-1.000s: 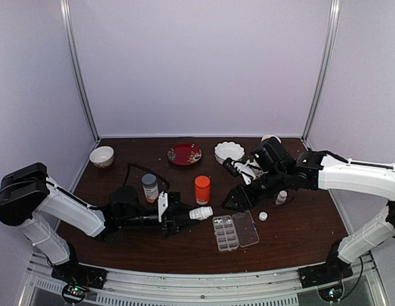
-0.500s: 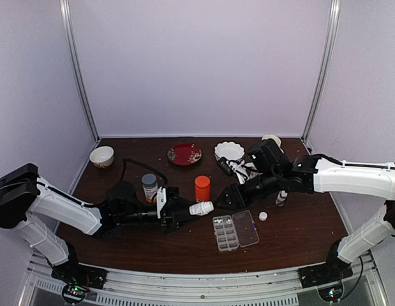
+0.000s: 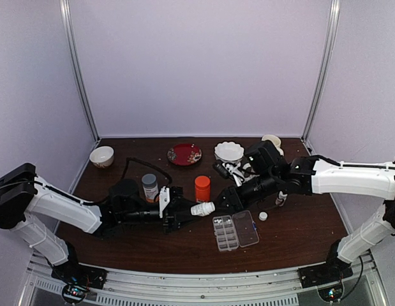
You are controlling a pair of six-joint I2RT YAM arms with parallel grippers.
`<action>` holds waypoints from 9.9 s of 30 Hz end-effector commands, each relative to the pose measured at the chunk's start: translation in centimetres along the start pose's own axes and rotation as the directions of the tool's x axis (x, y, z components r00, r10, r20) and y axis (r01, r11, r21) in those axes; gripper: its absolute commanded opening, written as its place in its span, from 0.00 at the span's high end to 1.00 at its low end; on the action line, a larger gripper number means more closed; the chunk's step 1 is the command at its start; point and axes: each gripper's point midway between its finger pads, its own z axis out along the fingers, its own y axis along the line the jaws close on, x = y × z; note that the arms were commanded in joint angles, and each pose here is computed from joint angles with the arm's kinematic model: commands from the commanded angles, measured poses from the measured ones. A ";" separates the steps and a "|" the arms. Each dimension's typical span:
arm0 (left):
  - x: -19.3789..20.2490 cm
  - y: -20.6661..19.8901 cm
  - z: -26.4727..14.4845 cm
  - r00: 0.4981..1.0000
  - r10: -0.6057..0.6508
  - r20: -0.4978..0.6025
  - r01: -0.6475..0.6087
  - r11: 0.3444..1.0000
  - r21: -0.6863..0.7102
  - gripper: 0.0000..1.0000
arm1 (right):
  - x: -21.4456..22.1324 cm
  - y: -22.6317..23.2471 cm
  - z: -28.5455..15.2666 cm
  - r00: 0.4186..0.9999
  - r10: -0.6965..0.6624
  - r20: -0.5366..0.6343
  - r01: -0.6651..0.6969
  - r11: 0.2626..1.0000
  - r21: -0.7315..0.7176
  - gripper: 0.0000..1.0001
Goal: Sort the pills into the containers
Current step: Pour the pill into the compartment of the pill container, then pick up the lid of the pill bottle from the center of the board.
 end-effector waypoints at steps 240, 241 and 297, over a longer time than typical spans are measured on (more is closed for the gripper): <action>11.3 0.9 5.6 0.758 -0.167 -0.631 0.114 0.986 -0.125 0.95 | 3.1 -9.7 -2.5 0.994 0.066 0.083 -0.085 0.964 0.251 0.65; 11.3 0.9 5.6 0.766 -0.165 -0.621 0.110 0.986 -0.126 0.95 | 3.1 -9.7 -2.4 0.994 0.066 0.082 -0.085 0.964 0.251 0.65; -7.6 -1.2 -1.9 0.967 0.078 0.243 -0.057 0.994 -0.089 0.96 | 7.9 -20.0 -7.8 0.966 0.226 -0.127 -0.073 0.707 0.703 0.52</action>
